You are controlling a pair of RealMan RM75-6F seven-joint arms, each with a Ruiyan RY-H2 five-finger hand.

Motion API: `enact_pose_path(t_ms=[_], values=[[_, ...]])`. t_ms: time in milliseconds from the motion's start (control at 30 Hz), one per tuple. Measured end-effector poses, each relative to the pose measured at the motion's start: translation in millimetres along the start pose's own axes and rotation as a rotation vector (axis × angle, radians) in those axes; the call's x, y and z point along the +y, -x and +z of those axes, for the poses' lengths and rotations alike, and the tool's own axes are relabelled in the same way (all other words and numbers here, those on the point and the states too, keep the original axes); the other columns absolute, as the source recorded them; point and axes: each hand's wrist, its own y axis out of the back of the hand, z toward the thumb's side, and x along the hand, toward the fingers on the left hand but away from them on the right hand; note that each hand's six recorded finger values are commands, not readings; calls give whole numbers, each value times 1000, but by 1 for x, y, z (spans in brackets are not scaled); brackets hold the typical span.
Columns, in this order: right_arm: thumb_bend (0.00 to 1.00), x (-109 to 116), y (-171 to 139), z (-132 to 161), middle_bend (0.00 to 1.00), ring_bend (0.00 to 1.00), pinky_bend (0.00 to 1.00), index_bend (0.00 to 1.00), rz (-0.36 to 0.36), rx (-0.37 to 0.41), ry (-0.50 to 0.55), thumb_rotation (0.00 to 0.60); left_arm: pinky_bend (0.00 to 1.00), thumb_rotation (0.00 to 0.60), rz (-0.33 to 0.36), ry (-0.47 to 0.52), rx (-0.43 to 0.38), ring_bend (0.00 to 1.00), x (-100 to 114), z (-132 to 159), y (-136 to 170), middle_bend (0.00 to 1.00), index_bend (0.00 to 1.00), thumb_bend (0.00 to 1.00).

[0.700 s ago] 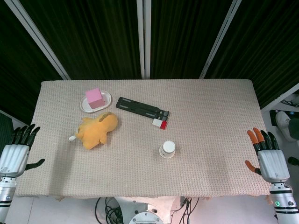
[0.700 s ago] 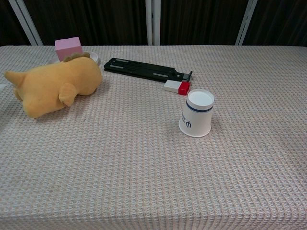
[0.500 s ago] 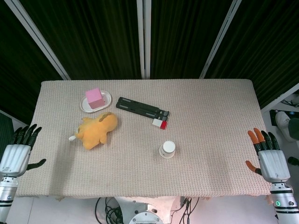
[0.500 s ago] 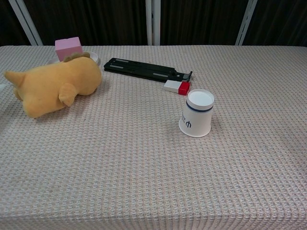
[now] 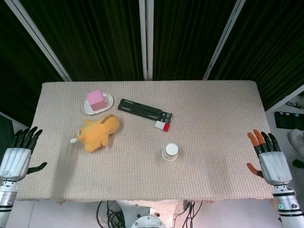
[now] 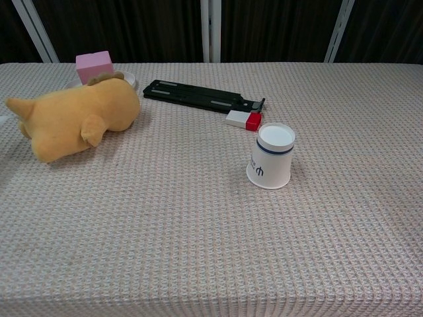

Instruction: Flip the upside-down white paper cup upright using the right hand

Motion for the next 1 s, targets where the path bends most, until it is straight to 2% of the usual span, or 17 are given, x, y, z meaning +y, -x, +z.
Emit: enact_pose_path(t_ms=[167,267,433,600,667,1000], values=[[125,1,7,15,0,0,0,0,6,37,-19,600,0,600,5,13,9,0,2,-3,0,0,34,60],[125,5,14,34,0,0,0,0,8,89,-36,600,0,600,-5,18,13,0,0,-4,-1,0,34,60],[127,12,30,80,0,0,0,0,25,233,-103,600,0,600,-7,9,-3,0,-2,1,-3,0,34,60],[131,14,44,138,0,0,0,0,68,413,-162,600,0,600,-7,10,3,0,-1,-1,-3,0,34,60],[133,12,51,155,0,0,0,0,85,461,-177,600,0,600,-9,8,8,0,-1,-3,-3,0,34,60],[138,-21,87,215,0,0,0,0,234,541,-200,600,0,600,1,12,17,0,3,-7,-2,0,35,60]])
